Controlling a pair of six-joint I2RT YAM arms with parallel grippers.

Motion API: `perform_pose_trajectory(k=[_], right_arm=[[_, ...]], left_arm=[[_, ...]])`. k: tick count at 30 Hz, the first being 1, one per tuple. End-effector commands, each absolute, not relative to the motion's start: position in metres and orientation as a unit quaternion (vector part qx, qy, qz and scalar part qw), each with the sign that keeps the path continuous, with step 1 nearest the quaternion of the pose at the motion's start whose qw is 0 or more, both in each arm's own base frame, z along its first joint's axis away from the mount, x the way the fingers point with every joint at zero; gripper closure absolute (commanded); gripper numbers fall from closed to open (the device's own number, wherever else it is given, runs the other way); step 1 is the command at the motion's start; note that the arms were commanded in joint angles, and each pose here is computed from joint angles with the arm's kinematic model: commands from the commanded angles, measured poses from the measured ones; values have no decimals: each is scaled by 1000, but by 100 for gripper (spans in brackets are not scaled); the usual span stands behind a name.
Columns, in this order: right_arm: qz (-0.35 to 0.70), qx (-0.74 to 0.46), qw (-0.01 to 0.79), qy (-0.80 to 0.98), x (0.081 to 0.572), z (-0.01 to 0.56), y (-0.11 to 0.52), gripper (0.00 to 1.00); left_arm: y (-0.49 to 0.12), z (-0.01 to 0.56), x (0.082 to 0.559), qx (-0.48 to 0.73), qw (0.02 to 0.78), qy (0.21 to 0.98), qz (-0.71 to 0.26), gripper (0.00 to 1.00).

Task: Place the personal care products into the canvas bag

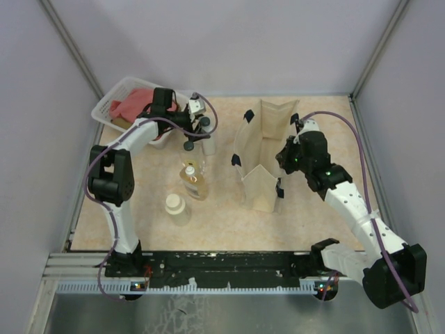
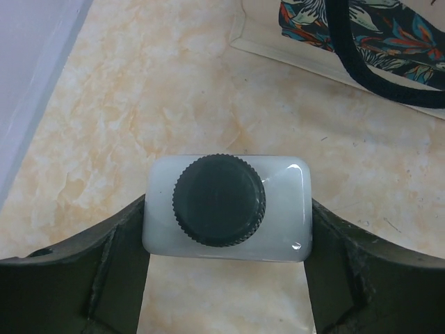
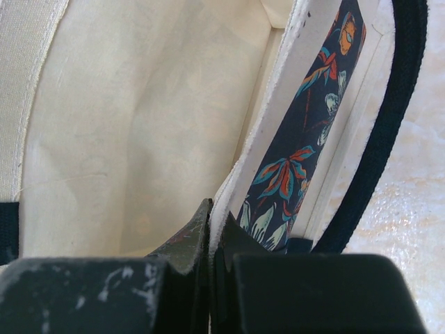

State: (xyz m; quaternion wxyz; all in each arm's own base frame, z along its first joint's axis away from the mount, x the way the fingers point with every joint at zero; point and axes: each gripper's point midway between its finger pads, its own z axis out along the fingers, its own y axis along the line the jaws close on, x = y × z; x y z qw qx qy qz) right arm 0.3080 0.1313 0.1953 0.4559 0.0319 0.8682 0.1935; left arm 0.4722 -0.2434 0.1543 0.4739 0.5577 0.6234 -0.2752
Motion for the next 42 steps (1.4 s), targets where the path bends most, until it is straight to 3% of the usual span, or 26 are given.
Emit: perform_pose_trajectory(k=[1, 2, 12, 22, 27, 33, 42], right_arm=[[185, 26, 484, 855, 318, 210, 129, 100], [185, 26, 483, 855, 317, 210, 128, 100], [182, 24, 485, 855, 316, 211, 127, 99], [175, 24, 484, 857, 314, 208, 124, 99], [175, 23, 482, 858, 314, 207, 124, 99], [179, 20, 474, 862, 312, 200, 127, 99], [182, 17, 469, 864, 311, 194, 128, 99]], left_arm=[[-251, 142, 466, 540, 447, 647, -301, 94], [-251, 142, 467, 537, 445, 650, -301, 100], [-253, 188, 481, 486, 469, 678, -289, 100], [-246, 331, 495, 384, 604, 650, -256, 100], [-253, 410, 469, 374, 639, 615, -273, 100], [-288, 477, 406, 407, 655, 549, -322, 100], [-350, 520, 304, 482, 631, 433, -427, 100]])
